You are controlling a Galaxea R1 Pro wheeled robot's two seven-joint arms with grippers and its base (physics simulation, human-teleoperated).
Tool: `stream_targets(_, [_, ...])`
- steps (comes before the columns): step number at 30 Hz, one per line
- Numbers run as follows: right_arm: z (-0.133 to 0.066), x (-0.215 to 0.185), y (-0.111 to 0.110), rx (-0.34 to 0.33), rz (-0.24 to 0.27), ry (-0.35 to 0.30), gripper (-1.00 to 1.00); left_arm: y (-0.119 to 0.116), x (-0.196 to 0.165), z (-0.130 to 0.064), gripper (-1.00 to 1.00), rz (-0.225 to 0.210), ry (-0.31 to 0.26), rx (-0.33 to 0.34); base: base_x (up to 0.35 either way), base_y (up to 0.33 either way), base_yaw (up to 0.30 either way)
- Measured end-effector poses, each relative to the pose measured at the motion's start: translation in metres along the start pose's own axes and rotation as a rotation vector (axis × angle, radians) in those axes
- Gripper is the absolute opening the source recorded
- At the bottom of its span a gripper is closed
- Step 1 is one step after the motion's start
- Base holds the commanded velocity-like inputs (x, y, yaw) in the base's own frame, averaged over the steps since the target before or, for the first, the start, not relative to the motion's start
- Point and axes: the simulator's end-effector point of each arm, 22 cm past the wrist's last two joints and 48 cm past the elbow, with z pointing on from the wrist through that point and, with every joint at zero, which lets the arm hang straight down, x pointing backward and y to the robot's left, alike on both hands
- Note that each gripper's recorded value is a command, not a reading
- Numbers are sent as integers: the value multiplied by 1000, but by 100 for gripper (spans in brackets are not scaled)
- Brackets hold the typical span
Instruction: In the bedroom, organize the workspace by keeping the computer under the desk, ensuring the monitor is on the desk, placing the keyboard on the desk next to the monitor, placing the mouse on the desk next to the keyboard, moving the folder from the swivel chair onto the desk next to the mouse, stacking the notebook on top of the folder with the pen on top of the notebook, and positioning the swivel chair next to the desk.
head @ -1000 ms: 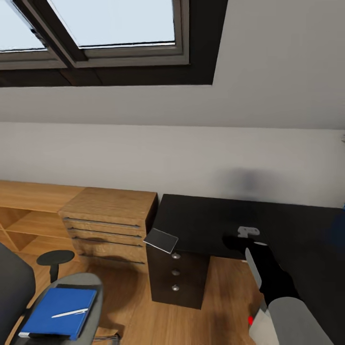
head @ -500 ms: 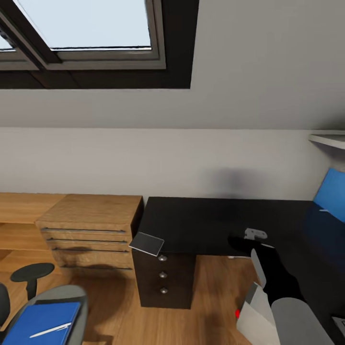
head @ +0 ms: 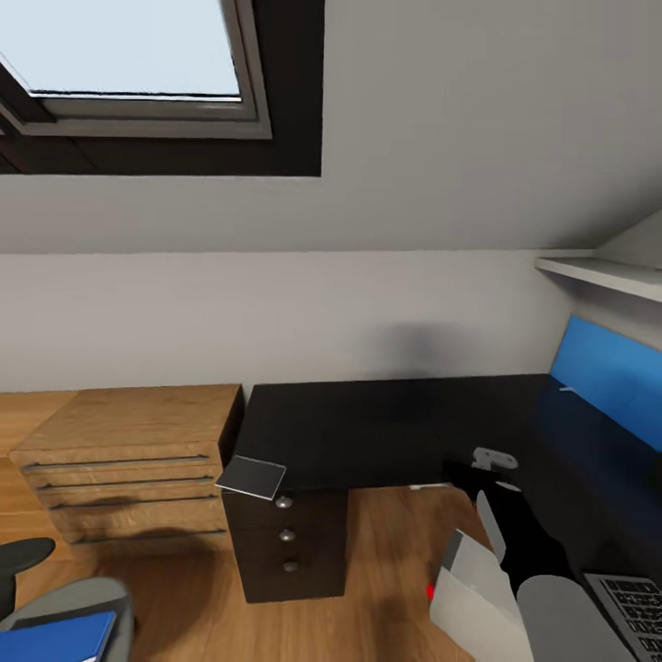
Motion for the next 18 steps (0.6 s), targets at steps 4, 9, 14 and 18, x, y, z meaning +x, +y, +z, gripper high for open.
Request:
stream_targets(4, [-5, -5, -9, 164, 43, -81, -100, 0, 0, 0, 100, 0, -1, 0, 0, 0, -260])
stream_targets(9, [-14, -8, -20, 293, 89, -140, -100, 0, 0, 0, 100, -1, -1, 0, 0, 0, -218])
stream_targets(14, [-15, 1, -8, 303, 113, -160, -100, 0, 0, 0, 100, -1, 0, 0, 0, 0, -42])
stream_targets(18, [-14, 7, -1, 298, 116, -170, -100, 1, 1, 0, 100, -2, 2, -1, 0, 0, -4])
